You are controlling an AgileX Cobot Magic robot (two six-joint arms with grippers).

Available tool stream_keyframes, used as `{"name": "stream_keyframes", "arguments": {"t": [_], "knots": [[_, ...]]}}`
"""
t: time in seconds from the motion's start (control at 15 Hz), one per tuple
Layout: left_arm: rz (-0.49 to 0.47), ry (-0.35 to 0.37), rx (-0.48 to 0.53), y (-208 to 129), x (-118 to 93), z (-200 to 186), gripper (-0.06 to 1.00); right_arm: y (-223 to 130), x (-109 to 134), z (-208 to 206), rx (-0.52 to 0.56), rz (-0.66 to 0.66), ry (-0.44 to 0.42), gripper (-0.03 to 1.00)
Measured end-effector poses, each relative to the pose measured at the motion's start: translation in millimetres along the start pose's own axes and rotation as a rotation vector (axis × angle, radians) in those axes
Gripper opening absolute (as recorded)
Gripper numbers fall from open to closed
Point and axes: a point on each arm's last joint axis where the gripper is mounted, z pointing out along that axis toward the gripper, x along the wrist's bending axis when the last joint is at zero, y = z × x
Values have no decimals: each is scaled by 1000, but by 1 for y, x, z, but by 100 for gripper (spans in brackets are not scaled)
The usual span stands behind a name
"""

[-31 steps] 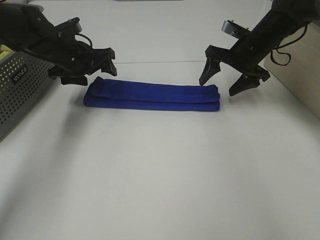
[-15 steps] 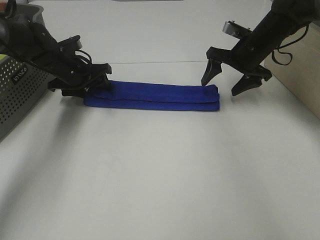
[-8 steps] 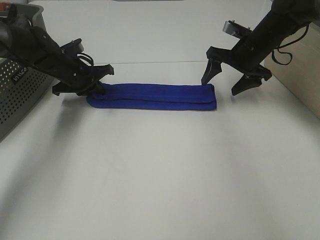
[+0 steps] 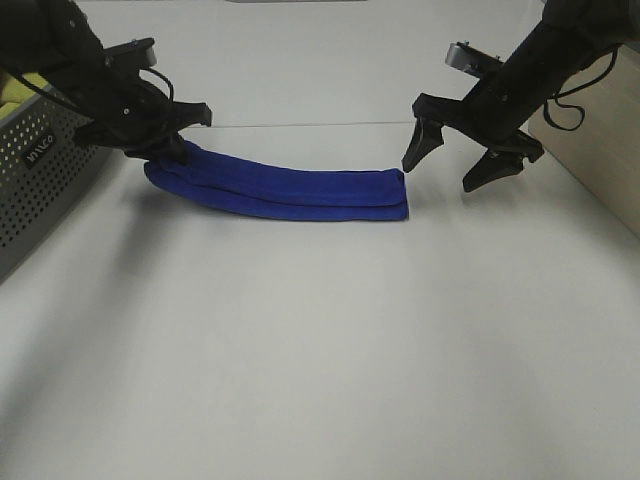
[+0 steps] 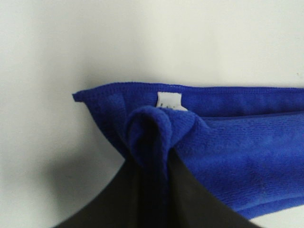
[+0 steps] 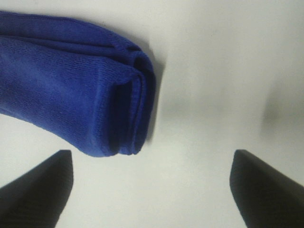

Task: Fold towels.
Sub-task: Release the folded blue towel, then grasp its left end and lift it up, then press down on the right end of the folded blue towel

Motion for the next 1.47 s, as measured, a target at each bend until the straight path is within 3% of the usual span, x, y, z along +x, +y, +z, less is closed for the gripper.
{"name": "stream_keyframes", "arguments": {"t": [0.27, 0.53, 0.6, 0.8, 1.13, 1.27, 1.4, 1.47], "knots": [[35, 24, 42, 26, -11, -32, 10, 0, 0, 0, 2, 1, 1, 84], [92, -65, 57, 25, -81, -43, 10, -3, 1, 0, 28, 6, 12, 84], [87, -84, 58, 22, -90, -43, 10, -3, 1, 0, 32, 8, 14, 84], [42, -165, 14, 12, -127, -26, 10, -5, 3, 0, 54, 20, 33, 84], [-78, -229, 34, -13, -144, 32, 11, -9, 5, -1, 99, 25, 50, 84], [-131, -277, 9, -12, -152, 33, 26, -9, 5, -1, 103, 26, 51, 84], [-198, -328, -16, -10, -158, 32, 57, -10, 5, -1, 107, 29, 57, 84], [-229, -351, -25, -8, -160, 31, 66, -10, 6, -1, 109, 31, 60, 84]]}}
